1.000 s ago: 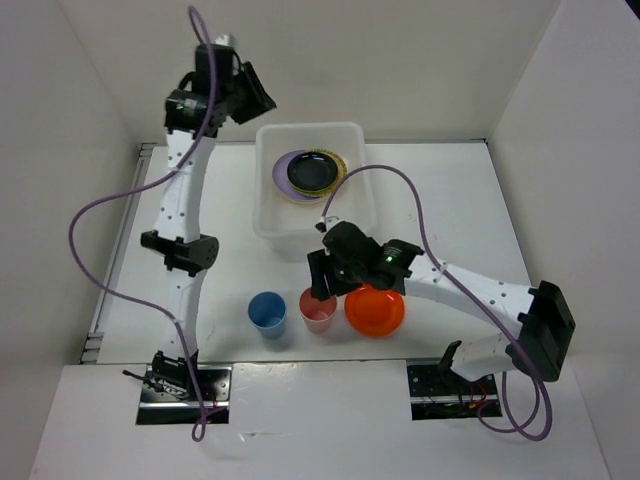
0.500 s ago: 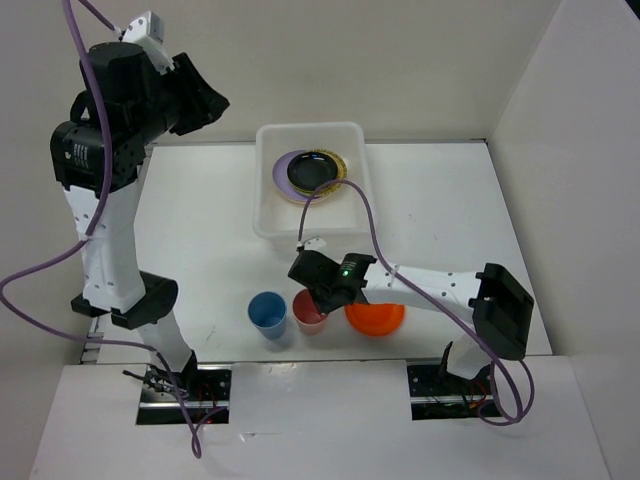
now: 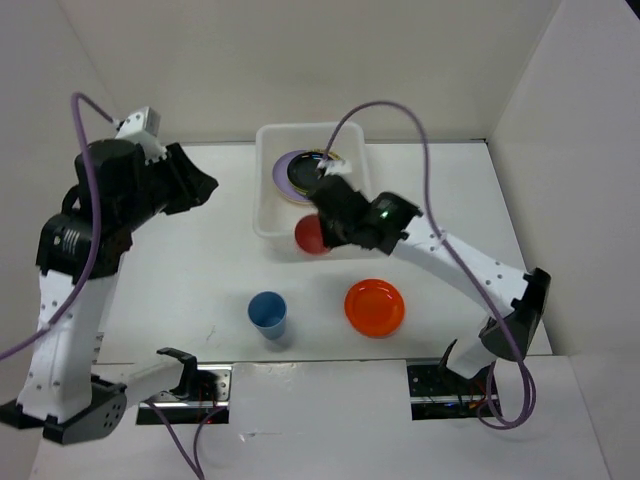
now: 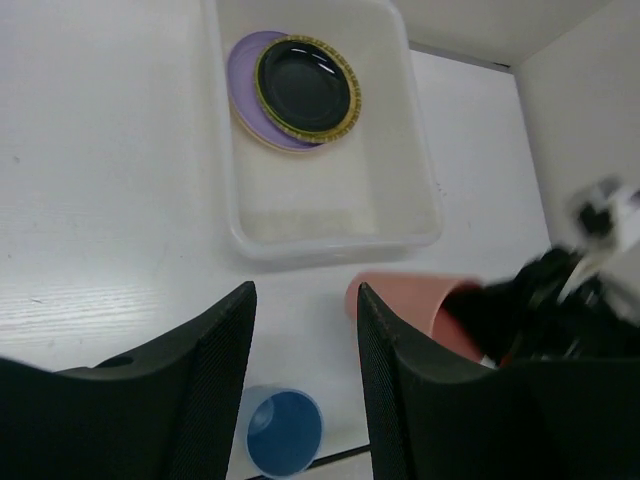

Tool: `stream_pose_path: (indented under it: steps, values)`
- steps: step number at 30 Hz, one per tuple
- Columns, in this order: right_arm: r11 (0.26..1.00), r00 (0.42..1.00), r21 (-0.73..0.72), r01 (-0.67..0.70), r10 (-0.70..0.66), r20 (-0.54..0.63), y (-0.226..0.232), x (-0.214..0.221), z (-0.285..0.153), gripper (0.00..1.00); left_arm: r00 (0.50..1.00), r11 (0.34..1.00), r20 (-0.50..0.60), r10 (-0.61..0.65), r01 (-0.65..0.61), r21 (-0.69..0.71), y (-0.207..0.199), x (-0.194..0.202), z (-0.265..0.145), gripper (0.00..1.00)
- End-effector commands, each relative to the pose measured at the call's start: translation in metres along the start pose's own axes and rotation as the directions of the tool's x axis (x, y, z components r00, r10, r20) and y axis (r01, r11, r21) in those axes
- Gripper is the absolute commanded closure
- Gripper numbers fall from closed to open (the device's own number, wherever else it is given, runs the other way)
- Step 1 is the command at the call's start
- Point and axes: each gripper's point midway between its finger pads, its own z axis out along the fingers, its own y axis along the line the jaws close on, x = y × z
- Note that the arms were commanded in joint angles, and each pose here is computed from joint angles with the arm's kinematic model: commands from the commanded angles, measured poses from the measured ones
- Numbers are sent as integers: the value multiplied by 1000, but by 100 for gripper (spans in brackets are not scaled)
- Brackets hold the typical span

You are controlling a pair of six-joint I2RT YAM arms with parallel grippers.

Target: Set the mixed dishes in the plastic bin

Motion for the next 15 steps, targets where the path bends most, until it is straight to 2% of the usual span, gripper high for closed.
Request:
stream_pose_path:
  steps: [1,2,4,6,7,10,11,15]
  values:
    - [996,976,-2,-85,83,201,-48,-87,-29,100,994,991,113,5,-20,130,-17,-11,-23,47]
    - [996,978,-3,-87,86,188,-51,-94,-14,100,999,991,37,8,-13,132,-12,12,-17,47]
    - [991,968,30,-133,123,218,-75,-119,5,100,999,992,-32,8,-4,128,-5,35,-15,47]
    - [988,977,70,-135,122,173,-87,-119,39,100,991,993,-130,-5,21,120,2,64,-10,47]
    - [985,973,76,-152,136,187,-97,-129,47,100,985,994,-173,-9,28,107,9,82,-9,47]
    - [984,983,102,-148,135,127,-107,-124,82,100,971,992,-240,-8,37,118,15,111,-12,51]
    - [982,982,111,-152,136,134,-114,-129,88,100,957,995,-290,-16,44,89,25,131,-7,51]
    - [983,988,123,-138,129,84,-115,-120,118,100,919,997,-393,-6,35,67,39,168,-3,51]
